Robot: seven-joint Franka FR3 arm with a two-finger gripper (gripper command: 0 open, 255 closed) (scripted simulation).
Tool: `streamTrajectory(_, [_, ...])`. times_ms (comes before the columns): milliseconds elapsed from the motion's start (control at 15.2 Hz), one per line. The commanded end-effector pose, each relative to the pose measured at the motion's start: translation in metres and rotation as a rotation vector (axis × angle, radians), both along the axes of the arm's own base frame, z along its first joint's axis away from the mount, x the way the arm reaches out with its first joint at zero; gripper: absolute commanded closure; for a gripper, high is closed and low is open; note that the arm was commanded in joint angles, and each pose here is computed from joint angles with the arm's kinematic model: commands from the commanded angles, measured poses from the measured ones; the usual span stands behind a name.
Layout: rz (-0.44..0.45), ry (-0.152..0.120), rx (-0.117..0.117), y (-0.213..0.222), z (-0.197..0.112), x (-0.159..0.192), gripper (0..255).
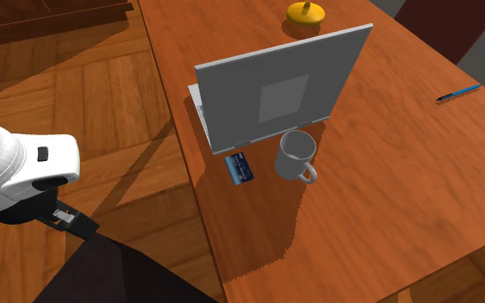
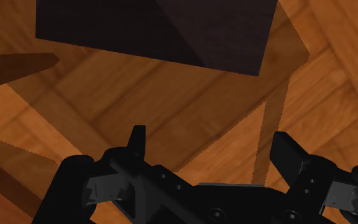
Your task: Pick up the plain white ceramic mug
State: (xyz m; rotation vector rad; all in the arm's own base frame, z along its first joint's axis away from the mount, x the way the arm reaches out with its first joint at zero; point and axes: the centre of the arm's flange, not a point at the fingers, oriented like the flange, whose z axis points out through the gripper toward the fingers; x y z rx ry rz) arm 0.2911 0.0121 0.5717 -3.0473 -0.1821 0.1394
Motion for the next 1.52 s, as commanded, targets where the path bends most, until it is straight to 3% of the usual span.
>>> streamTrajectory(0, [0.000,0.000,0.000,0.000,0.000,0.000,0])
streamTrajectory(1452, [0.013,-0.104,-0.049,-0.169,0.011,0.214,0])
